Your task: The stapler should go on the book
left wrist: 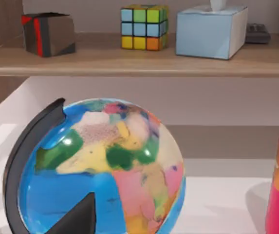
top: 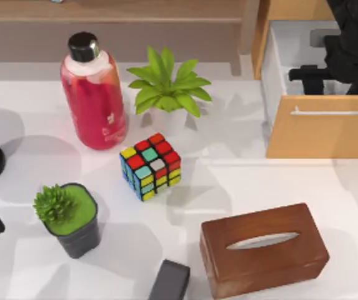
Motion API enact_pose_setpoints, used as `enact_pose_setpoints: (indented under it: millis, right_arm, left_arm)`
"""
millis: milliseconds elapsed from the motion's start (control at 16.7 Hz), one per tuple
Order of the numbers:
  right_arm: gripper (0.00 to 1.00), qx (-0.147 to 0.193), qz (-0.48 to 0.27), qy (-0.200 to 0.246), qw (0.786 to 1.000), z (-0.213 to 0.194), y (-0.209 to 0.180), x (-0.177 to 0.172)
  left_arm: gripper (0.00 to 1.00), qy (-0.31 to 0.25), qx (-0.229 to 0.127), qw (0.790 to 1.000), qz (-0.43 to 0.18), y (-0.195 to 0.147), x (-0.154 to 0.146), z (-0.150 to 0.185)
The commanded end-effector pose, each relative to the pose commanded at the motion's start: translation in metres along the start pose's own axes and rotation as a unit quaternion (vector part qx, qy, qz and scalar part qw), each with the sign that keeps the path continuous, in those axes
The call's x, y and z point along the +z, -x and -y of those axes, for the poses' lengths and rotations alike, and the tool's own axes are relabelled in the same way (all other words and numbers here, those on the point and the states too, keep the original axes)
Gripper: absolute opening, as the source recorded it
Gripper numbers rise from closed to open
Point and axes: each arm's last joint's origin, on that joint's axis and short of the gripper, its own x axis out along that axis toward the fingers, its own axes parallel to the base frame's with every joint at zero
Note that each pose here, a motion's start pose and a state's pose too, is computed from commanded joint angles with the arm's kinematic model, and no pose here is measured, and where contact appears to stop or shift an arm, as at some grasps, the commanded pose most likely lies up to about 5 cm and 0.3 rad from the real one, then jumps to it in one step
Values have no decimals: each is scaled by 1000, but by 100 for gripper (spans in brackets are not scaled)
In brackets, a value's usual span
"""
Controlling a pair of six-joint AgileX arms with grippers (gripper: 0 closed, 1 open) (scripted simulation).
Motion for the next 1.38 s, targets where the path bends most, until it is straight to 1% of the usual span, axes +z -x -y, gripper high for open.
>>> enact_pose_setpoints:
  millis: [300,360,900,1140,1380]
  right_arm:
    - [2,0,0,0,1000,0,0,0]
    - [0,0,0,0,1000,0,0,0]
    - [0,0,0,-1,1000,0,0,0]
    - [0,2,13,22,1000,-1,24,-5]
    - [0,10,60,58,996,6,73,-16]
  left_arm:
    - [100,0,0,1000,0,0,0,0]
    - [100,0,0,1000,0,0,0,0]
    - [100,0,0,1000,0,0,0,0]
    - [100,0,0,1000,0,0,0,0]
    - [100,0,0,1000,0,0,0,0]
